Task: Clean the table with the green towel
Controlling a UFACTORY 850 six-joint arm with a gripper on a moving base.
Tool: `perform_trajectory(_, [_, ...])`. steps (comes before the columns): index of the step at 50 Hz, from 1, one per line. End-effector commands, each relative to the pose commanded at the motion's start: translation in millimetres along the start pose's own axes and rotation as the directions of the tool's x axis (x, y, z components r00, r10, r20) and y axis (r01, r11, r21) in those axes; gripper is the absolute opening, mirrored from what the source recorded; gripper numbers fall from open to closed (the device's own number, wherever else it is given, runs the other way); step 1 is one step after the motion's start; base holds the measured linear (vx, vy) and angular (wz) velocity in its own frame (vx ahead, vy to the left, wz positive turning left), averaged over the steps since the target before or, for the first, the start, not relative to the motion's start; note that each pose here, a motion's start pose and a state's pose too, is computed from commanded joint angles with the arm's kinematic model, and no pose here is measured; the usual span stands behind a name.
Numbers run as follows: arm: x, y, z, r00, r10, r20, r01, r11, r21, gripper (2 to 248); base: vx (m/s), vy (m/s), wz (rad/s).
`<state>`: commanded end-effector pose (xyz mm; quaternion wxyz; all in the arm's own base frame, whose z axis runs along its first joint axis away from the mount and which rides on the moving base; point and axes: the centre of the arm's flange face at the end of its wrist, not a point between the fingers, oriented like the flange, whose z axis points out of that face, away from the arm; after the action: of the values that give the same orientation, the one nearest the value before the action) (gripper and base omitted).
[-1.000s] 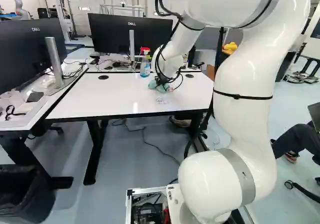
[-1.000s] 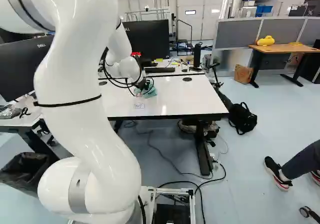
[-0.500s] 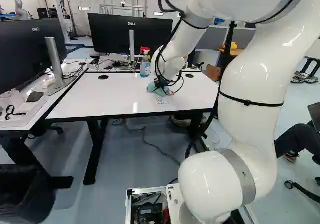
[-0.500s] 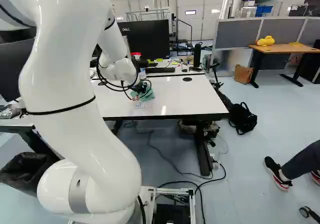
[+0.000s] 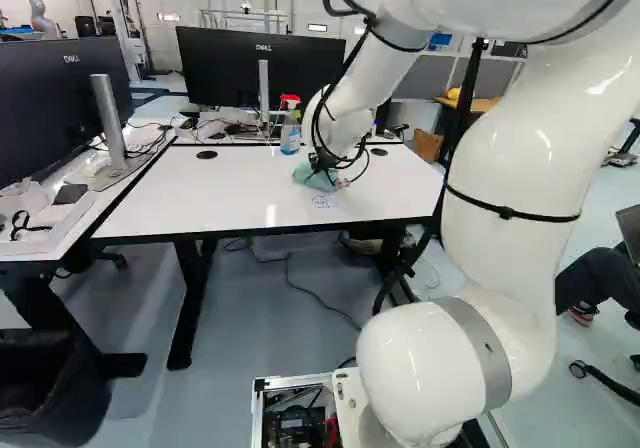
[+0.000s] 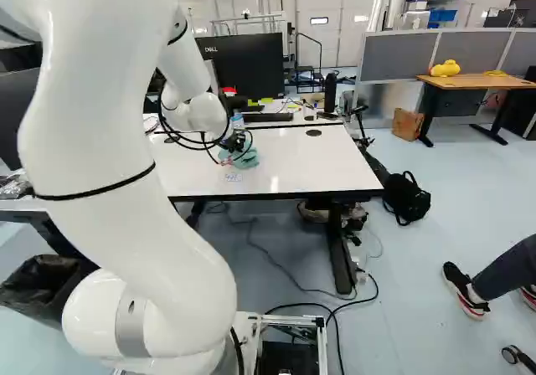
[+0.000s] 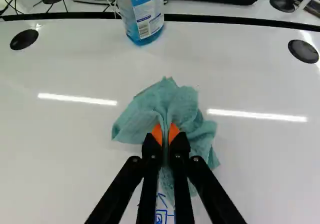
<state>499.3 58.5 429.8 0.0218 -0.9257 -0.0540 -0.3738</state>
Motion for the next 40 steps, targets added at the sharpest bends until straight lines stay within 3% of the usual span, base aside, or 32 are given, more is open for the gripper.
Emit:
perform_trajectory(12, [8.1,-12.5,-12.0,0.999,-0.018,-0.028,0.018,1.0,0.017,35,0.0,0.0,0.0])
perform_trajectory(40, [7.4,-57.8,-12.7,0.996,-0.08,-0.032,0.083,0.993,0.08,35,0.0,0.0,0.0])
